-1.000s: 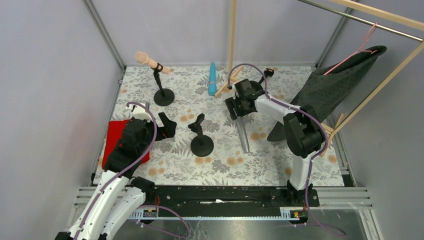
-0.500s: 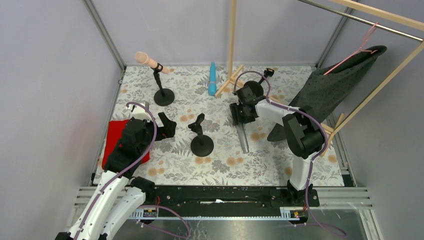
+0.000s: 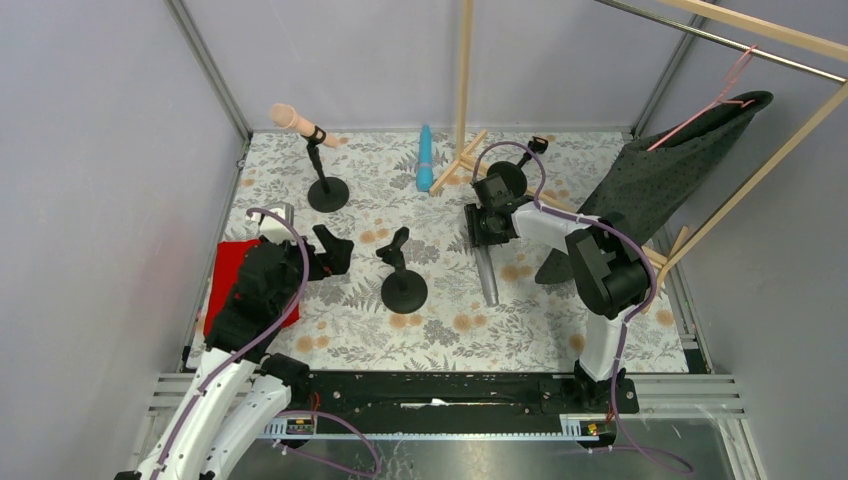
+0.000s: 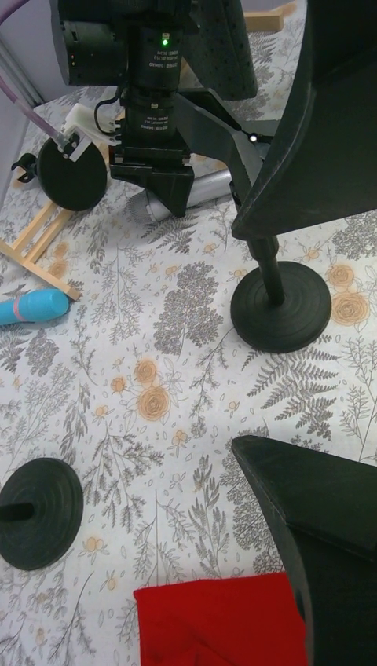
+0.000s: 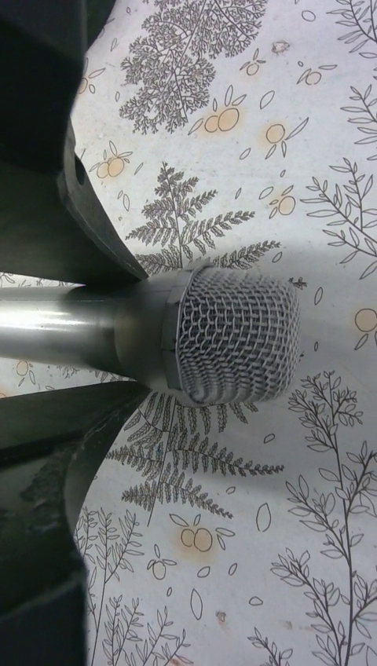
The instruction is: Attach the microphones to the stand
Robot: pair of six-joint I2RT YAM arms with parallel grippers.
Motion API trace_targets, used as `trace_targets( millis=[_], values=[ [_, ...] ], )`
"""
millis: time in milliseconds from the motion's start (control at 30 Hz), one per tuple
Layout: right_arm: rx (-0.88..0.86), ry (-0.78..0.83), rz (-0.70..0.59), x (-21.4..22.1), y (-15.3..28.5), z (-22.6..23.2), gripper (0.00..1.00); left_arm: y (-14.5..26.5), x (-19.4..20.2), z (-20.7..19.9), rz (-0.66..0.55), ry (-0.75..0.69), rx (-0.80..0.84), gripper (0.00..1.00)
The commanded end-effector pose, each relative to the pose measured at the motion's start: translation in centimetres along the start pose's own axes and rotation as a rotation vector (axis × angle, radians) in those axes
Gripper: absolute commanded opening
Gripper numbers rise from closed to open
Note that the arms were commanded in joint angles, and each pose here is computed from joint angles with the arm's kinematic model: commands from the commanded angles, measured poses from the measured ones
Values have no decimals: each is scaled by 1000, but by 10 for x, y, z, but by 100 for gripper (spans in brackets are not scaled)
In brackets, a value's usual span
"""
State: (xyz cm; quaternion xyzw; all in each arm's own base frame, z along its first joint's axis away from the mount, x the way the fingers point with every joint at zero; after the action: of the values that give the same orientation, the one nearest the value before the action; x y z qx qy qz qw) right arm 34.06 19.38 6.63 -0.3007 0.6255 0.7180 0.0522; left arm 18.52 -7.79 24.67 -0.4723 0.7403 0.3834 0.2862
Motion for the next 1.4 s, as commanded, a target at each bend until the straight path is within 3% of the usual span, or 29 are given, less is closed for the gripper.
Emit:
trace_targets(
  millis=[0,433,600,833,1067,1200,1367],
  values=[
    [45,0,-24,-6,-5,-6,51,0,-7,-11,-40,43,71,99],
    [22,-34,-138,-7,31,-4,0,21,7,-26,-22,104,259,99],
    [12,-55,-227,-12,57,-5,0,21,3,-32,-43,107,284,99],
    [-36,-74,-344,-16,91,-1,0,14,-32,-61,-119,21,370,99],
    [-169,-34,-494,-19,135,11,0,-2,-22,-80,-23,-147,470,99],
    [-253,-22,-636,-28,161,19,0,-2,-12,-90,-1,-177,539,99],
    [-259,-21,-718,-28,178,18,0,0,0,-100,35,-204,594,99]
  ],
)
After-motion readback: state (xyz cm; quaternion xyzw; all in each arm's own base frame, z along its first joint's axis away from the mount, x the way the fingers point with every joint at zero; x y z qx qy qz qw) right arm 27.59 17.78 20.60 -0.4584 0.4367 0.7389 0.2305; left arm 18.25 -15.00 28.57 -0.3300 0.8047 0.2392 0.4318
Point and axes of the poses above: each gripper's point midway between its finger pads, its own y axis back along the fingers, its own z axis along the line the jaws close on, x = y × z, the point moved 6 cm from there along y, back along the fingers, and after that the axes turned 10 degrees about y, right-handed, at the moved point
